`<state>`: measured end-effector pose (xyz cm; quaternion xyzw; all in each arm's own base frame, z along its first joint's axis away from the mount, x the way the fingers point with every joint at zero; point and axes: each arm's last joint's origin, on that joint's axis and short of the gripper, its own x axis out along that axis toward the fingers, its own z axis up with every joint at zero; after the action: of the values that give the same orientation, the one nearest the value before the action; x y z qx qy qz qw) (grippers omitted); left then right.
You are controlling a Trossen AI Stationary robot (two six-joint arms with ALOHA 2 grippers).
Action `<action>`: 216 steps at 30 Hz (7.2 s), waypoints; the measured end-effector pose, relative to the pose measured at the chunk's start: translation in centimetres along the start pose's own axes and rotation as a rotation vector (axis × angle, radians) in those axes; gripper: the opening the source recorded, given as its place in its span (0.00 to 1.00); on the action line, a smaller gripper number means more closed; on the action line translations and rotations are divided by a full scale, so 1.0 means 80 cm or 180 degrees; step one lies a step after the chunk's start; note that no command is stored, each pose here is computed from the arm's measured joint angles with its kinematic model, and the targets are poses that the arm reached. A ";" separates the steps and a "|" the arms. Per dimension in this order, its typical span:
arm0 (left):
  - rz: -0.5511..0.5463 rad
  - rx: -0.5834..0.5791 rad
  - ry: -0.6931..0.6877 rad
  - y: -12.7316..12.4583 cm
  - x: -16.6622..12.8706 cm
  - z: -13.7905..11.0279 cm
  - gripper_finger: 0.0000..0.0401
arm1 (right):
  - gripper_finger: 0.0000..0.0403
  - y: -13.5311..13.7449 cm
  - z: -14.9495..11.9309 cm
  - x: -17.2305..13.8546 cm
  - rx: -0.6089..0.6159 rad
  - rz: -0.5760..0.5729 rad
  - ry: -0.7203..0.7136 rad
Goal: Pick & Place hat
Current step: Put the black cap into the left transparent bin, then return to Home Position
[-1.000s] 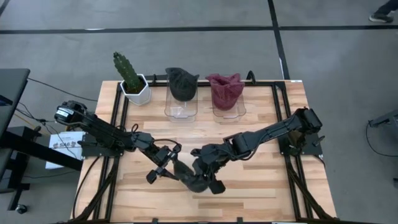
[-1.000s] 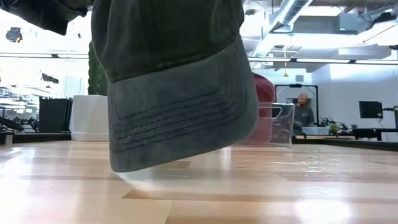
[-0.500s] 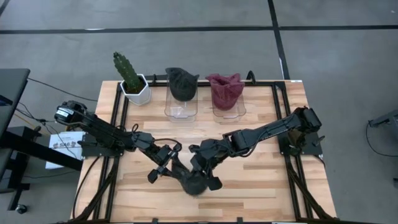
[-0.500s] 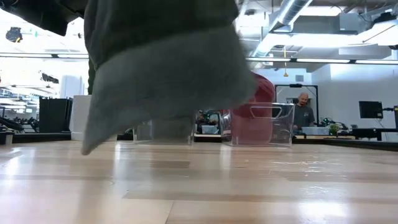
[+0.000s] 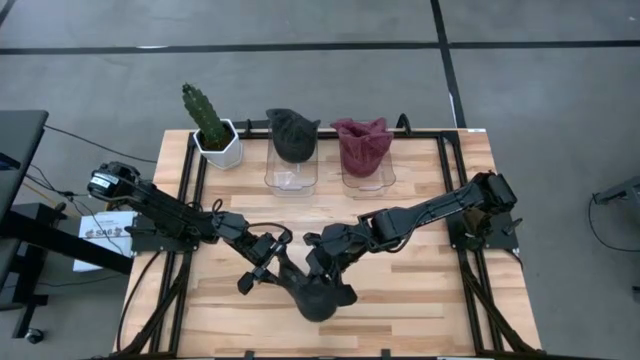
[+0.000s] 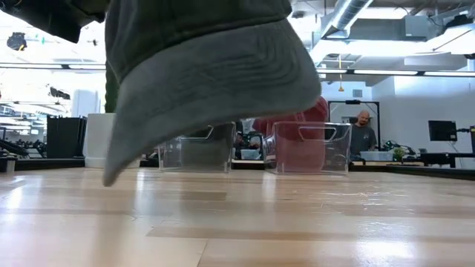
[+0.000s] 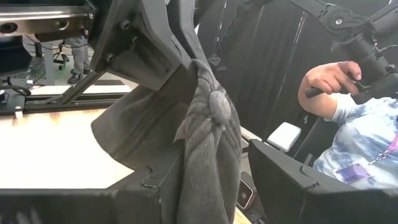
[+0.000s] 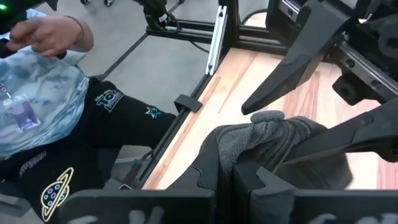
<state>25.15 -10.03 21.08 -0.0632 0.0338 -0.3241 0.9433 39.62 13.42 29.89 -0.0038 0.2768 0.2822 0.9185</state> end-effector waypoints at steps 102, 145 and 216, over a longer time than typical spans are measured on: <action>0.1091 0.1390 -0.0522 0.090 -0.171 0.098 0.02 | 0.16 0.085 -0.271 -0.021 0.0301 -0.2006 -0.0599; 0.1100 0.1315 0.0031 0.280 -0.314 0.085 0.02 | 0.16 0.073 -0.343 0.041 0.1292 -0.1817 -0.0714; 0.1042 0.0903 -0.0127 0.238 -0.245 0.102 0.37 | 0.16 0.068 -0.347 0.038 0.1127 -0.2154 -0.0666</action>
<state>22.15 17.75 26.91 0.0702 -0.0210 -0.1668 0.9833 24.85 15.03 5.63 0.0924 0.2091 -0.0896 0.9694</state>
